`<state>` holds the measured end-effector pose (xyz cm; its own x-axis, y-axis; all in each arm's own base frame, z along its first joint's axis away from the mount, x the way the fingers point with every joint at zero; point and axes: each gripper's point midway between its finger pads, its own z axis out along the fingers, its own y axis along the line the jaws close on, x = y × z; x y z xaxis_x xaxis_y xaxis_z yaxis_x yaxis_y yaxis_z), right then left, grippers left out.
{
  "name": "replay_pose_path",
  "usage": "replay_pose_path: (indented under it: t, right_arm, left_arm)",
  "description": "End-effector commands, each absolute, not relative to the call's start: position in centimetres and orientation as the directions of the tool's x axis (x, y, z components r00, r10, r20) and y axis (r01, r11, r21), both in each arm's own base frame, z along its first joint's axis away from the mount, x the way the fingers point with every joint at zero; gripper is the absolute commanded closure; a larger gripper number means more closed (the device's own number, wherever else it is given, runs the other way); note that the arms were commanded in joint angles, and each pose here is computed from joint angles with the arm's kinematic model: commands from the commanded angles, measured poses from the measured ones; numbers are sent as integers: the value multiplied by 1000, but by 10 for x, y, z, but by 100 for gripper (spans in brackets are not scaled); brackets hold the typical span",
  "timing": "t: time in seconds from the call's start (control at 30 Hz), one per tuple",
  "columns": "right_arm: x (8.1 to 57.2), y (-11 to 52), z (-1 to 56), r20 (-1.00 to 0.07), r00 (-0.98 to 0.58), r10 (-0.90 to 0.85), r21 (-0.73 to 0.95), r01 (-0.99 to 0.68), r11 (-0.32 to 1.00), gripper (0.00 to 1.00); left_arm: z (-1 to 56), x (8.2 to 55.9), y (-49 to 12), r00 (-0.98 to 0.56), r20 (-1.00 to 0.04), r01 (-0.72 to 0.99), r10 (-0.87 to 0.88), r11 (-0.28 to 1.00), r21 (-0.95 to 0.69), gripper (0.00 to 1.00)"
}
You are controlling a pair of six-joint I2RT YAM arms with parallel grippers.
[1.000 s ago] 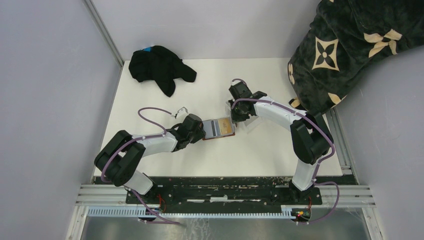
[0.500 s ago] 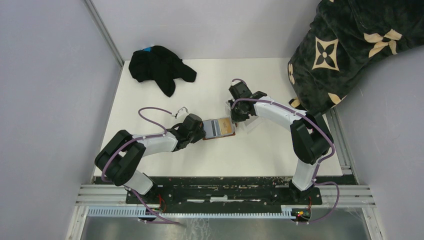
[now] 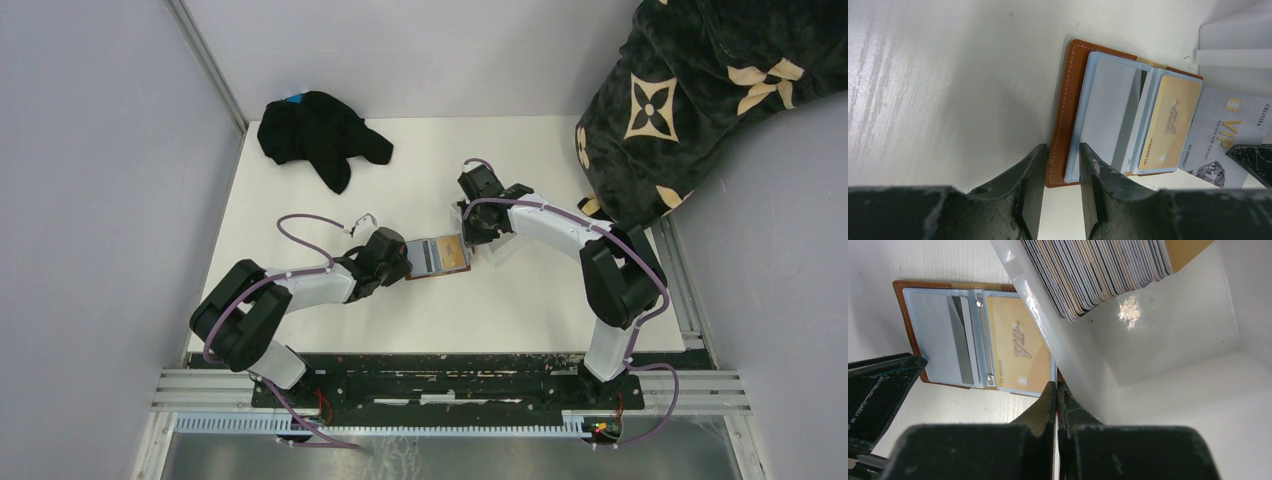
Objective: Put the credit cards into the card holder
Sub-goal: Turn over the card slot in the card holder.
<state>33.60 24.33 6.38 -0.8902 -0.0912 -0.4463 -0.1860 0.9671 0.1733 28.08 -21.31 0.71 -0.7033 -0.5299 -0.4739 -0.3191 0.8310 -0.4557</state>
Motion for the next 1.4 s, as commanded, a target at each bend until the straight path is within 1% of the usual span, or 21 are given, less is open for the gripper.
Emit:
replay_pose_path:
  t: [0.0,0.33,0.63,1.13,1.37]
  right_arm:
    - [344,246,68,-482,-873,-81,179,-189,965,99]
    - [345,257,79,-488,-872,-49,236,-186,954,99]
    - [342,261,77,-474,-880,-34,264,-179,948,99]
    - [338,275,80,-459,-887,43,383,-154,911,99]
    - [339,278,88,-473,-877,84,431,-147,890,99]
  left_arm:
    - [-73,178,-140,-877,-285,-395,-387,918,-32,60]
    - [-75,176,-139,-880,-281,-391,-382,920,-26,60]
    - [-75,176,-139,-882,-281,-388,-379,921,-24,60]
    - [-73,173,-137,-884,-281,-381,-375,924,-34,60]
    - [-69,173,-138,-879,-287,-382,-380,923,-50,60]
